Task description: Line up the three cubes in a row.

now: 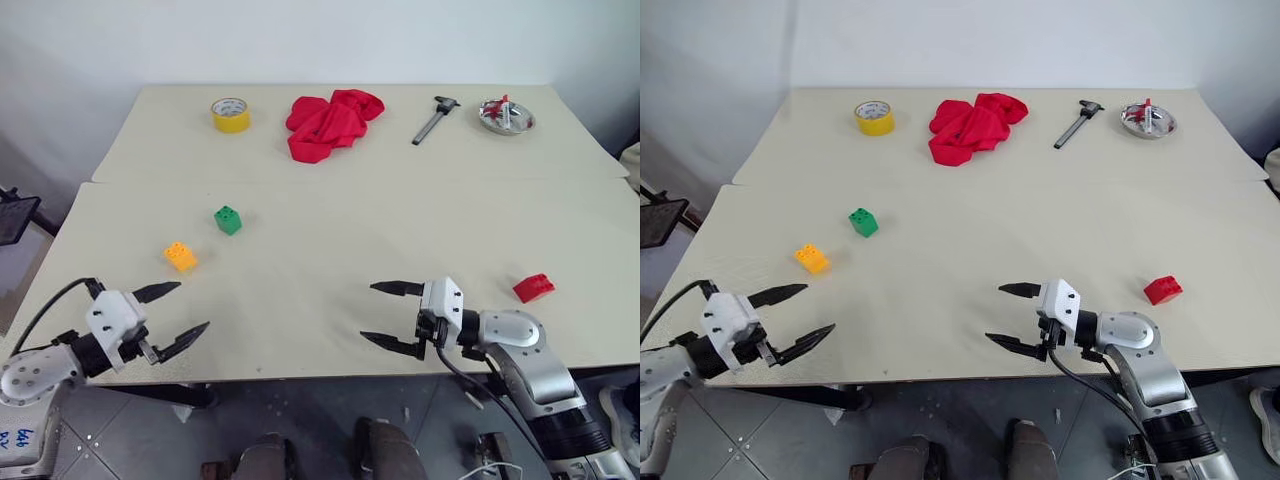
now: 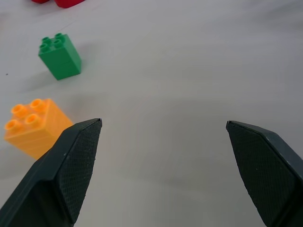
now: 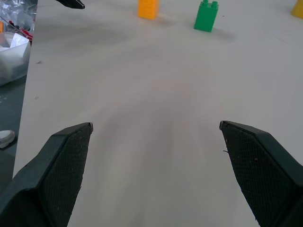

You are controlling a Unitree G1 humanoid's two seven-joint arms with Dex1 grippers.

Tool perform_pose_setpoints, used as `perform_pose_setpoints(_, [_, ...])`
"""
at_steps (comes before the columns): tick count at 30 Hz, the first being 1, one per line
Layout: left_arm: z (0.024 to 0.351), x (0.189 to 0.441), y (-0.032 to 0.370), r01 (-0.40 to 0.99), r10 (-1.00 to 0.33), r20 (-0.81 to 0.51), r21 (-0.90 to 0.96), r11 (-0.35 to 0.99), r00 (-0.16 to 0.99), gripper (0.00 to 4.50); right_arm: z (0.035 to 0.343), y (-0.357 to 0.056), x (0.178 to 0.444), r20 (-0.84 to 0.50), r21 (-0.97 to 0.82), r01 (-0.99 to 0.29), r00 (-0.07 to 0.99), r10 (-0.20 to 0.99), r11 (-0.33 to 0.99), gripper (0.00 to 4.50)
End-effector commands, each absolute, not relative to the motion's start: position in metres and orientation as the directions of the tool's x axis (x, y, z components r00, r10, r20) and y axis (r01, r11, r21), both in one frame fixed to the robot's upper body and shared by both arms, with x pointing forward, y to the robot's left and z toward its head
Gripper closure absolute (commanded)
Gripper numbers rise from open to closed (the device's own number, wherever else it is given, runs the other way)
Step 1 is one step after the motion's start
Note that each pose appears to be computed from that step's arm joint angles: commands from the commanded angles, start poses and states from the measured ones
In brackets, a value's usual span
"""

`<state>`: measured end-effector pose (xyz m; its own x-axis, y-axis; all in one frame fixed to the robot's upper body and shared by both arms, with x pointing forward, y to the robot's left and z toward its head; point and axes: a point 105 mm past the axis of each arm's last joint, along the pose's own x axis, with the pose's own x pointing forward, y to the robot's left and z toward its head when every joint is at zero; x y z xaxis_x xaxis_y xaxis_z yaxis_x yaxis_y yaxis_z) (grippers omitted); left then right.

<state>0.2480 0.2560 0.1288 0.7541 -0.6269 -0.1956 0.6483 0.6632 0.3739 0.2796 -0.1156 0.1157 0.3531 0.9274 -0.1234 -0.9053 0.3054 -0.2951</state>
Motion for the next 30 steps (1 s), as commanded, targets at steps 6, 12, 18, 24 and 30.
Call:
perform_pose_setpoints(6, [0.135, 0.248, 0.227, 0.714, -0.729, -0.171, 0.438, 0.547, 0.663, 0.02, 0.143, -0.132, 0.28, -0.052, -0.348, -0.851, 0.436, 0.899, 0.393, 0.0])
perform_pose_setpoints(12, [0.149, 0.261, 0.179, 0.827, -0.854, -0.091, 0.322, 0.461, 0.512, 0.02, 0.183, -0.206, 0.271, 0.001, -0.387, -0.658, 0.7, 0.714, 0.646, 0.0])
perform_pose_setpoints(18, [0.146, 0.271, 0.131, 0.919, -0.937, -0.112, 0.263, 0.294, 0.331, 0.02, 0.177, -0.302, 0.225, 0.035, -0.329, -0.247, 0.961, 0.274, 0.911, 0.0])
perform_pose_setpoints(24, [0.146, 0.28, 0.109, 0.94, -0.96, -0.105, 0.255, 0.227, 0.261, 0.02, 0.134, -0.363, 0.157, -0.054, -0.253, 0.065, 0.995, -0.081, 0.965, 0.0])
perform_pose_setpoints(30, [0.152, 0.284, 0.106, 0.949, -0.972, -0.082, 0.245, 0.197, 0.222, 0.02, 0.155, -0.338, 0.193, -0.03, -0.191, -0.015, 1.0, 0.01, 0.981, 0.0])
